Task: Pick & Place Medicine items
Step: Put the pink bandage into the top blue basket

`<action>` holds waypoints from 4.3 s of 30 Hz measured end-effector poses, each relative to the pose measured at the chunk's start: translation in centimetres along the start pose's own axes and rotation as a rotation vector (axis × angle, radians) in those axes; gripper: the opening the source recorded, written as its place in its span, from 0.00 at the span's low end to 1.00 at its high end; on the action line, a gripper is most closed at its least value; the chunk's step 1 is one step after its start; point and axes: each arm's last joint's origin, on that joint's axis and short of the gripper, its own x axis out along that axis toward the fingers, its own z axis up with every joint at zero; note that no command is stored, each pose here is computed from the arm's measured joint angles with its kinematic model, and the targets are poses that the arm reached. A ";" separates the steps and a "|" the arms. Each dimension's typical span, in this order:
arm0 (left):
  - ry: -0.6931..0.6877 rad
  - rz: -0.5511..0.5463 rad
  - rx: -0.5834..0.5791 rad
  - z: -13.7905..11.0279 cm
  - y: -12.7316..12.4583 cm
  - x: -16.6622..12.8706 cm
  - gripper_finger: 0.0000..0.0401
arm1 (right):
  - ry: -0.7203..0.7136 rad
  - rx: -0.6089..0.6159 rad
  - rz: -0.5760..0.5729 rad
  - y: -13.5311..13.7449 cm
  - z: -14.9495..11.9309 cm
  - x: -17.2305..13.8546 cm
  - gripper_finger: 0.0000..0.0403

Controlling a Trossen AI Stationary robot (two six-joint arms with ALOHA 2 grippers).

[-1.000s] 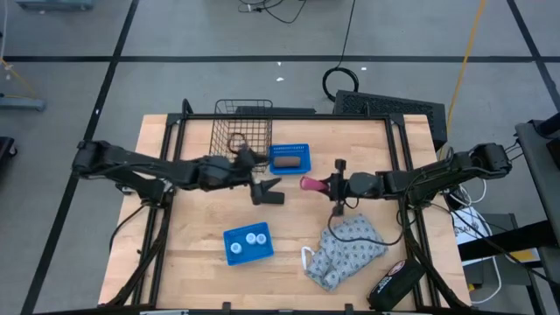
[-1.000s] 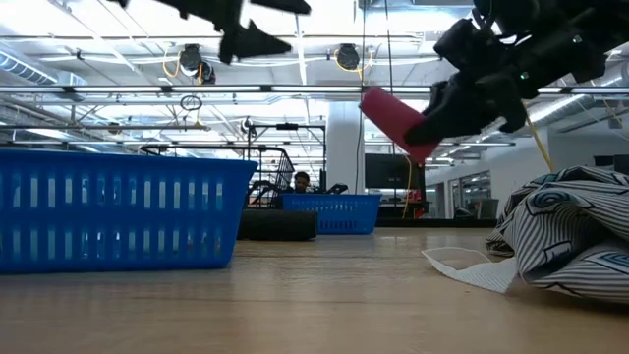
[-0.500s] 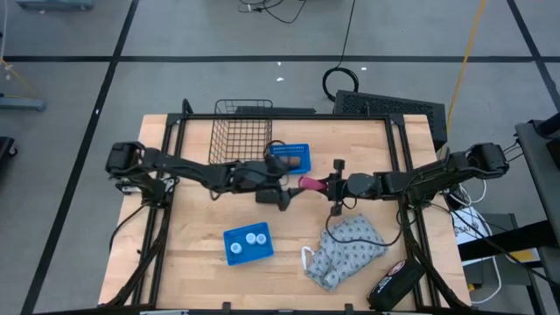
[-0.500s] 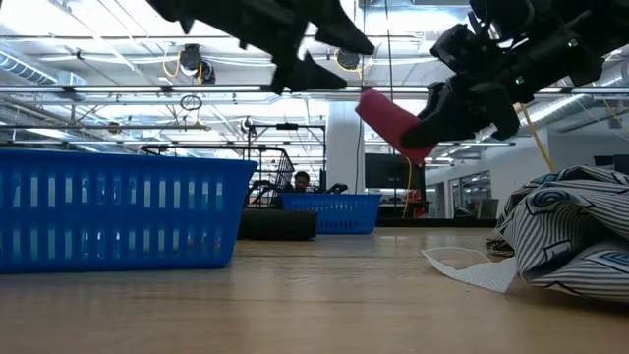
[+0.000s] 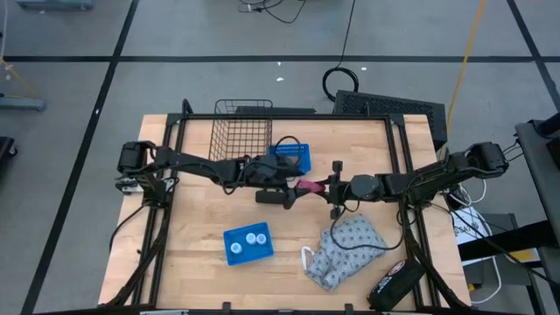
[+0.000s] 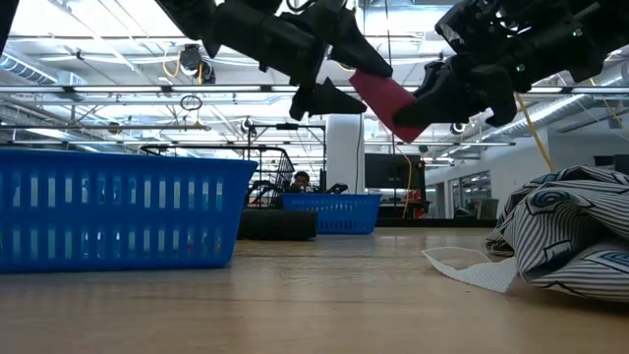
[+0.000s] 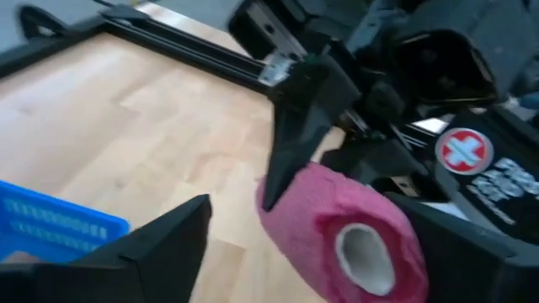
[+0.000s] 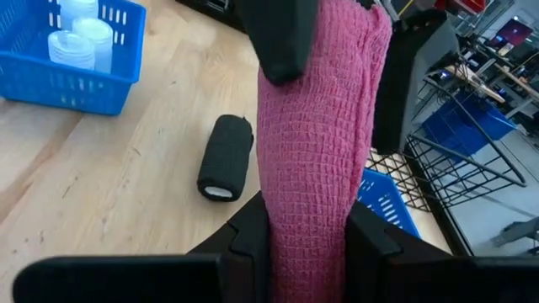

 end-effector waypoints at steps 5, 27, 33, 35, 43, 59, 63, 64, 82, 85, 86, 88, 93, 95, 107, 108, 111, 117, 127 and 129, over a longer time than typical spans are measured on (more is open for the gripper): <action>0.010 -0.041 -0.016 0.0 -0.1 0.0 0.56 | -0.008 0.023 0.002 0.0 0.1 0.0 0.21; -0.282 -0.130 0.262 0.3 1.6 -1.9 0.17 | 0.054 0.403 -0.033 -1.6 0.5 -3.8 0.45; -0.441 -0.243 0.257 -0.7 2.6 -3.2 0.16 | -0.076 0.469 -0.053 -2.0 0.8 -4.4 0.48; -0.452 -0.254 0.244 -1.0 2.7 -3.3 0.16 | -0.188 0.480 -0.067 -2.1 1.0 -4.5 0.49; -0.453 -0.259 0.244 -1.0 2.6 -3.4 0.16 | -0.550 0.532 -0.014 -1.7 -0.1 -5.1 0.49; -0.450 -0.338 0.253 -1.2 1.6 -3.4 0.16 | -0.544 0.533 0.045 -1.9 -0.8 -3.5 0.49; -0.444 -0.338 0.251 -1.2 1.6 -3.4 0.16 | -0.538 0.529 0.046 -1.8 -0.9 -3.4 0.48; -0.445 -0.338 0.251 -1.2 1.6 -3.4 0.16 | -0.541 0.530 0.045 -1.8 -0.8 -3.4 0.47; -0.372 -0.351 0.125 -1.5 1.7 -3.3 0.29 | -0.536 0.439 0.072 -1.8 -0.3 -3.1 0.08; -0.277 -0.356 0.079 -1.3 1.6 -3.9 0.37 | -0.515 0.436 0.078 -1.7 -0.4 -3.0 0.08; -0.239 -0.341 0.081 -1.0 1.5 -4.2 0.39 | -0.510 0.433 0.079 -1.7 -0.4 -2.9 0.08; -0.152 -0.287 0.085 -0.5 1.4 -5.2 0.44 | -0.509 0.422 0.074 -1.7 -0.4 -2.9 0.08; 0.044 -0.066 0.132 2.3 0.3 -7.9 0.54 | -0.503 0.415 0.060 -1.9 -0.5 -2.9 0.08; 0.111 -0.003 0.151 3.9 -0.2 -8.8 0.57 | -0.491 0.416 0.059 -1.9 -0.6 -2.8 0.08; 0.389 0.094 0.333 11.6 -2.8 -5.8 0.67 | -0.403 0.430 0.060 -2.0 -1.5 -2.4 0.08; 0.391 0.091 0.350 11.7 -2.8 -5.1 0.67 | -0.403 0.431 0.060 -2.0 -1.5 -2.4 0.08; 0.434 0.087 0.394 11.1 -2.6 -2.8 0.66 | -0.403 0.431 0.062 -2.0 -1.5 -2.4 0.08; 0.499 0.010 0.416 9.5 -2.3 -0.5 0.63 | -0.392 0.433 0.068 -1.9 -1.6 -2.4 0.08; 0.526 -0.021 0.401 8.9 -2.1 0.2 0.49 | -0.387 0.431 0.069 -1.9 -1.6 -2.3 0.08; 0.525 -0.022 0.407 9.0 -2.1 0.2 0.41 | -0.388 0.432 0.070 -1.9 -1.6 -2.3 0.08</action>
